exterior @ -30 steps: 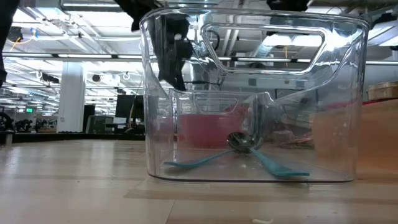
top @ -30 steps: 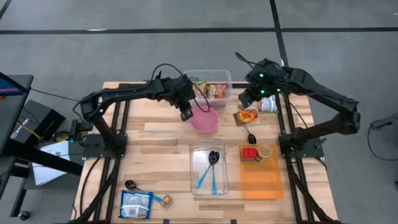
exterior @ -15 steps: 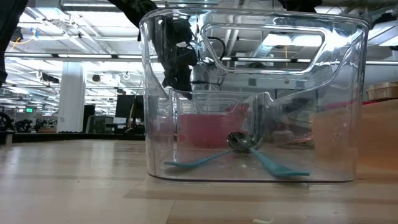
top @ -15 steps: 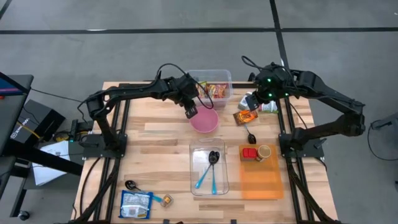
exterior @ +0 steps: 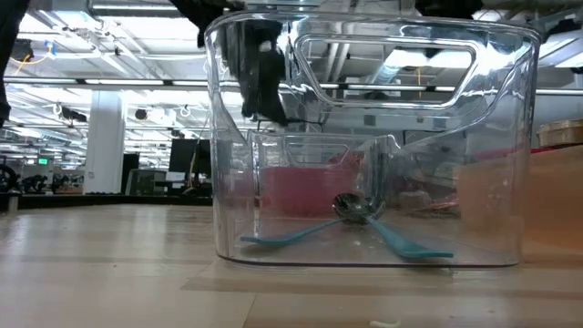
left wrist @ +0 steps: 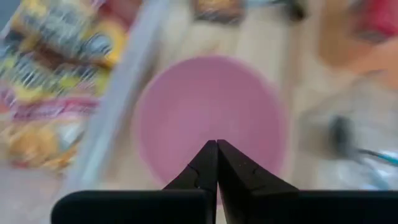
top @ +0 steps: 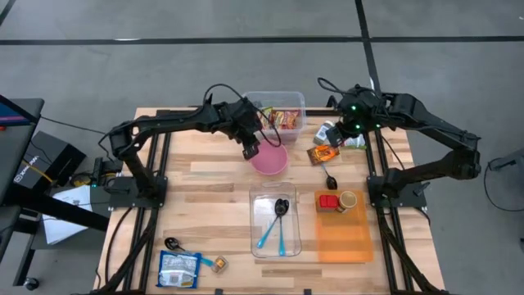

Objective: Pick & Place Food Item
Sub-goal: Put the orange seasoning pack into the orange bin

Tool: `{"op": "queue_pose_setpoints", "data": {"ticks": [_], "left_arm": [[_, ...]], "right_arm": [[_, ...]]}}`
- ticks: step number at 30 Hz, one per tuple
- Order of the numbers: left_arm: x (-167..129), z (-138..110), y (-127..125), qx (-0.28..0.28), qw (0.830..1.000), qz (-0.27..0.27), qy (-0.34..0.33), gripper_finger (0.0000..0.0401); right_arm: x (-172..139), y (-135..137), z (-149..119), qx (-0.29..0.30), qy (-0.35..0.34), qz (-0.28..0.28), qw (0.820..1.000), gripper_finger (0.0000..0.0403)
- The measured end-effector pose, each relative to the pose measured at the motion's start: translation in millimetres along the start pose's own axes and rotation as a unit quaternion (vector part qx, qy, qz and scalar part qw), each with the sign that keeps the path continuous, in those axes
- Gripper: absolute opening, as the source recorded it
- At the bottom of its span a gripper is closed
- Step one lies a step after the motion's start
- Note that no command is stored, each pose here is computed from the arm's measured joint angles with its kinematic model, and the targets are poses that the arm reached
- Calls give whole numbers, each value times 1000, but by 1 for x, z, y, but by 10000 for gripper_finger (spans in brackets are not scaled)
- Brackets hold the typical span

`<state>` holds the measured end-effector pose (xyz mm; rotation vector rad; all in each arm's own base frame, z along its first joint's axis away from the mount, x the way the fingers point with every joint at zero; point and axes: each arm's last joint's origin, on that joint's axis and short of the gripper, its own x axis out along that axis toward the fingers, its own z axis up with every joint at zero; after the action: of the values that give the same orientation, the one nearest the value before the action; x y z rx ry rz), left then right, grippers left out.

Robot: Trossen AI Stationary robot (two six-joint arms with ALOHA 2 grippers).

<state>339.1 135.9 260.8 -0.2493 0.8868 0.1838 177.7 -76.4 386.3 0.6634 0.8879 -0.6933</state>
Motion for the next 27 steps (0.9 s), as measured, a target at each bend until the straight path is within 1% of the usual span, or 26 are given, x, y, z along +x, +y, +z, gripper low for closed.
{"op": "queue_pose_setpoints", "data": {"ticks": [4,8,11,13,16,18,21,24,27], "left_arm": [[-32,7,-22,28,998,-27,-46,0],[-69,9,-44,54,993,-43,-94,0],[-98,9,-57,71,987,-53,-134,1],[-114,9,-62,80,981,-53,-166,4],[-132,9,-66,83,976,-32,-198,11],[-141,7,-66,82,974,-19,-209,19],[-150,6,-66,82,972,-6,-222,37],[-154,5,-65,81,971,-4,-227,58],[-155,2,-65,78,973,-4,-218,78]], "right_arm": [[0,-5,-6,-3,21,-36,999,0],[-5,-7,-13,-19,39,-45,998,0],[-10,-8,-17,-25,39,-43,998,0],[-13,-10,-19,-22,32,-45,998,0],[-15,-13,-19,-11,26,-53,998,6],[-15,-16,-19,-7,30,-60,998,18],[-16,-18,-19,-5,33,-72,997,50],[-15,-19,-19,-5,32,-80,996,87],[-4,-20,-22,5,45,-89,995,122]]}}
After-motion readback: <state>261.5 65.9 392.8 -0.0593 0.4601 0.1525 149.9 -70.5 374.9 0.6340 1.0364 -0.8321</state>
